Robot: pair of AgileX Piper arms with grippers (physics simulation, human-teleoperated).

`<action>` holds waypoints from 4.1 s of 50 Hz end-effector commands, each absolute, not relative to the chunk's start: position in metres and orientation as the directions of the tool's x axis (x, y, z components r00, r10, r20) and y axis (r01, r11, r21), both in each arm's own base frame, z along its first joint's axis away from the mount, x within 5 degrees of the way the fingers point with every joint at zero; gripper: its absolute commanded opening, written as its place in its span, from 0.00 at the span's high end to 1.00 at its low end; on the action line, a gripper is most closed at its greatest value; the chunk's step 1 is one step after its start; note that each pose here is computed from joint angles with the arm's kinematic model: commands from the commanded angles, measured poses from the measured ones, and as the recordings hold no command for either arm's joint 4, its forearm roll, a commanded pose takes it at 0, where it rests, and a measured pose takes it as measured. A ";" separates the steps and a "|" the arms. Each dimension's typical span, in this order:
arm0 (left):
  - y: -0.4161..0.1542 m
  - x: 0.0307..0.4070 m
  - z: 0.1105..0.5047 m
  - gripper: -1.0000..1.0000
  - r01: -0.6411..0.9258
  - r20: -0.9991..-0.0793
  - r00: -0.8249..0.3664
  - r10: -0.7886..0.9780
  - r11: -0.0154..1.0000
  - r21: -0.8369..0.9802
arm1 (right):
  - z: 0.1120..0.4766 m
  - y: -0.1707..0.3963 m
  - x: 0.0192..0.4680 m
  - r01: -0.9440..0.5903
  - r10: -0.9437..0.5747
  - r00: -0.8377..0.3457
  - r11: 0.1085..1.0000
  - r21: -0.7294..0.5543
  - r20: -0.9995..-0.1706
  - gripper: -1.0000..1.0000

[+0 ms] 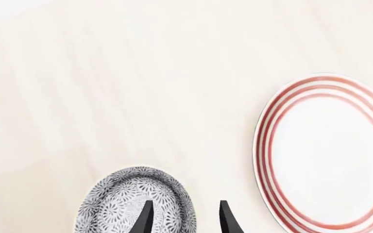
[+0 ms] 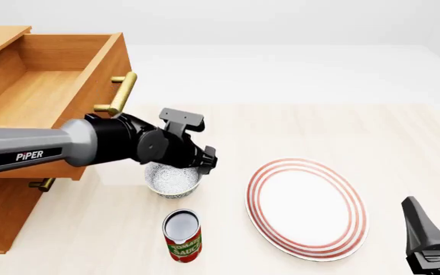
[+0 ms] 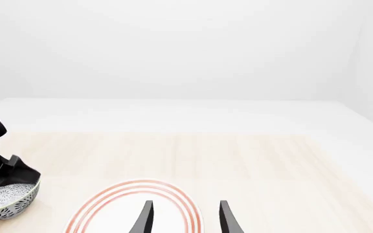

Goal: Put the bowl in the top drawer of the cabinet.

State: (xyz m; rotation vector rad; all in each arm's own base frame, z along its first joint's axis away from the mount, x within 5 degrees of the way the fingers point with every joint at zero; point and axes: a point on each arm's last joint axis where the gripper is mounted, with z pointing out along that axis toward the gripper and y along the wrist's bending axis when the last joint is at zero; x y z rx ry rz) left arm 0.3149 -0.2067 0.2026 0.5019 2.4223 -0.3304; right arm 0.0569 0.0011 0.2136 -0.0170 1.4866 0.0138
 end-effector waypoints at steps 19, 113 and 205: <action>-0.206 0.317 0.182 0.00 0.417 -0.615 -0.743 0.265 0.902 -0.115 | 0.214 0.001 0.057 -0.020 -0.001 0.084 1.000 -0.003 -0.996 0.00; -0.219 0.301 0.148 1.00 0.405 -0.577 -0.777 0.253 0.902 -0.151 | 0.214 0.001 0.057 -0.020 -0.001 0.084 1.000 -0.003 -0.996 0.00; -0.195 0.266 0.505 1.00 0.672 -0.850 -0.108 0.515 0.668 0.320 | 0.214 0.001 0.057 -0.020 -0.001 0.084 1.000 -0.003 -0.996 0.00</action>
